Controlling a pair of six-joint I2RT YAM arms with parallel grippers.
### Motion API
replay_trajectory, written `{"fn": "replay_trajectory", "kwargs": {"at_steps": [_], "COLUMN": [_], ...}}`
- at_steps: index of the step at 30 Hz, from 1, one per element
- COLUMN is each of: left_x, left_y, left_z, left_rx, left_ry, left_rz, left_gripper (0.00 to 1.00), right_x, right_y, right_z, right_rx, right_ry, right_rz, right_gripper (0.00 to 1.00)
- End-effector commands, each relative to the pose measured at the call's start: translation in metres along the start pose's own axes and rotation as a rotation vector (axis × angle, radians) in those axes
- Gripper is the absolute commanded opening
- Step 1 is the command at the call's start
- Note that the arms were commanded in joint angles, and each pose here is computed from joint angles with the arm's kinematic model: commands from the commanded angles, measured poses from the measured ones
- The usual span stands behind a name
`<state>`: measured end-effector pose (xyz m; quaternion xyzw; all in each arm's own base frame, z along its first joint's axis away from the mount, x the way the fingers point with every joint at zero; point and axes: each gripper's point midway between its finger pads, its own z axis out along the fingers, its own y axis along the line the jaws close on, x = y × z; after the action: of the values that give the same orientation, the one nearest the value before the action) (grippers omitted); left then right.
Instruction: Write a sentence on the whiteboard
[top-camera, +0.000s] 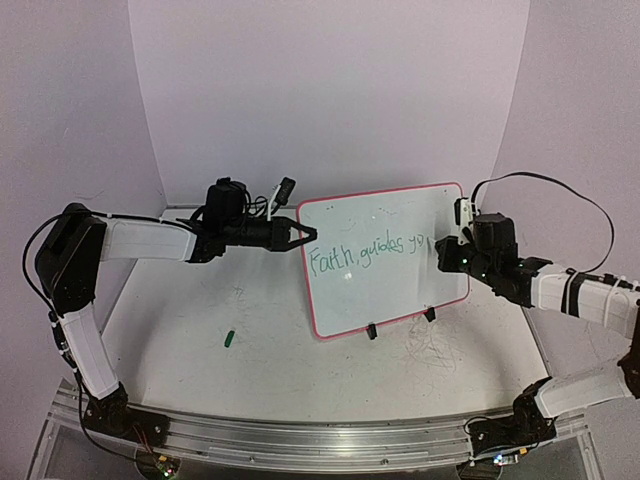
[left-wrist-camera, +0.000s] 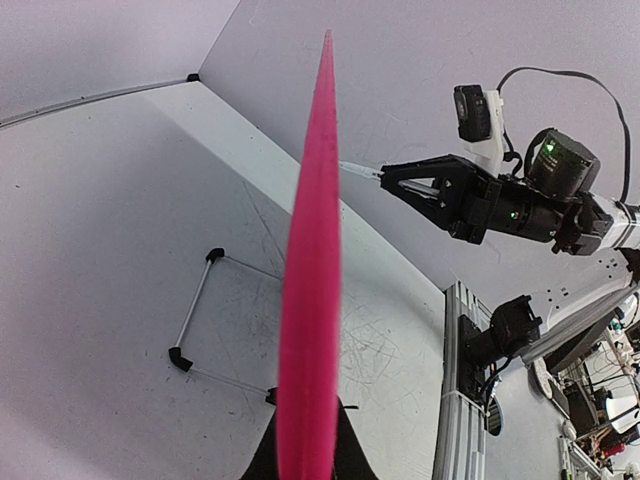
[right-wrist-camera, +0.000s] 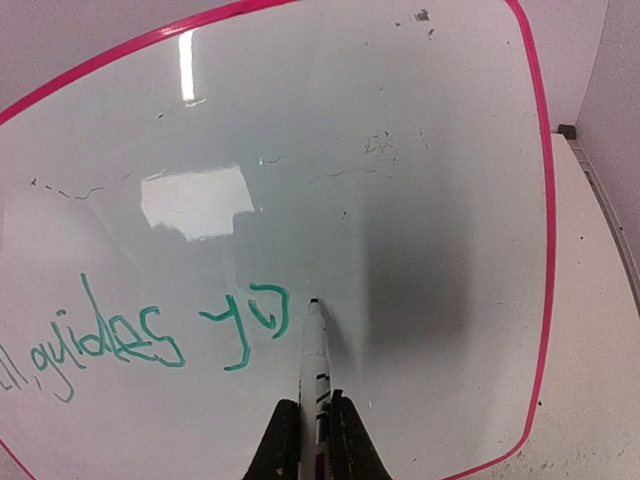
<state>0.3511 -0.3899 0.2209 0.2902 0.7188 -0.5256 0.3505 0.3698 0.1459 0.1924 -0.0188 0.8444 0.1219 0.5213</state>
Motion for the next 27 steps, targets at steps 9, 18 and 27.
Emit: {"fn": "replay_trajectory", "kwargs": {"at_steps": [9,18,27], "left_x": [0.010,0.011,0.011], "left_y": [0.026,0.025,0.024], "left_z": [-0.004,-0.004,-0.005], "left_rx": [-0.125,-0.126,-0.124], "left_ry": [0.035,0.036,0.036], "left_rz": [-0.018,-0.016,-0.018], "left_gripper": [0.00,0.00,0.00], "right_x": [-0.029,-0.013,0.013], "right_y": [0.011,0.006,0.000], "right_z": [0.003,0.003,0.001], "right_rx": [-0.037,-0.021,-0.016], "right_ry": [-0.082,-0.033,0.025], "right_rz": [-0.010,-0.010,-0.002], "right_gripper": [0.00,0.00,0.00]}}
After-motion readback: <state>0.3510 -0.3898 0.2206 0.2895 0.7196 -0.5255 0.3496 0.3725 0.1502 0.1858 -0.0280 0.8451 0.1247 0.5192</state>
